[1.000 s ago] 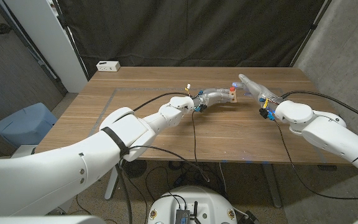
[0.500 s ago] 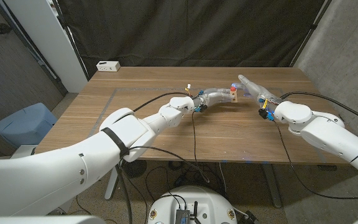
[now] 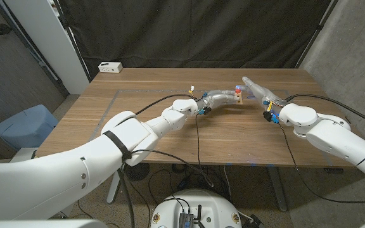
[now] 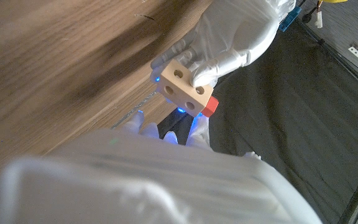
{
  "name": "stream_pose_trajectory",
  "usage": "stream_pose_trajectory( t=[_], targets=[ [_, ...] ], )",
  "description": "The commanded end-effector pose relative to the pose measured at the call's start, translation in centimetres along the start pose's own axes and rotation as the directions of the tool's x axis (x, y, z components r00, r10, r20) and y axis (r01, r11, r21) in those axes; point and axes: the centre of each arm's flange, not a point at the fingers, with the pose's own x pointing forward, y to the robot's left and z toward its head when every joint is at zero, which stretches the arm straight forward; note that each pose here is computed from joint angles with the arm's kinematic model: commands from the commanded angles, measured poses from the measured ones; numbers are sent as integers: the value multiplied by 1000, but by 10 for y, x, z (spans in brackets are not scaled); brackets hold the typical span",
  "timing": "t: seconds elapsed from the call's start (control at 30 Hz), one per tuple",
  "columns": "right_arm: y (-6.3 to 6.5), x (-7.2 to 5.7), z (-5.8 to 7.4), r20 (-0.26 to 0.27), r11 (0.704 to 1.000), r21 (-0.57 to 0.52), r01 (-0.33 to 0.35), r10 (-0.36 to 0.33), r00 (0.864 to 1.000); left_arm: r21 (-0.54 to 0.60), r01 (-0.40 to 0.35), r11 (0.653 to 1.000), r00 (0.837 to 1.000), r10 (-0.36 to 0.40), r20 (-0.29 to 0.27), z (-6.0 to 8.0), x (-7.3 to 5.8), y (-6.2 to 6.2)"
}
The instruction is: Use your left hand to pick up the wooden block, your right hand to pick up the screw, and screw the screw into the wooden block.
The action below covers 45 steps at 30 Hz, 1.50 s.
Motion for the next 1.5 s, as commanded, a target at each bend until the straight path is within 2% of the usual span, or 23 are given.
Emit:
stream_pose_trajectory(
  t=[0.03,0.4,0.9,1.5],
  targets=[
    [0,-2,-2,-7,1000,-2,-1,1,1000,-6,-14,1000,1000,14,-22,-1,3,0],
    [-2,-4,-3,-14,1000,-2,0,0,1000,-11,-34,999,998,33,-51,-1,7,0],
    [-2,-2,-6,-23,1000,-4,-19,19,1000,-13,-45,999,997,44,-60,-1,8,1],
    [-1,-9,-9,-32,1000,-7,-17,17,999,-13,-52,999,996,51,-75,0,11,-1]
  ],
)
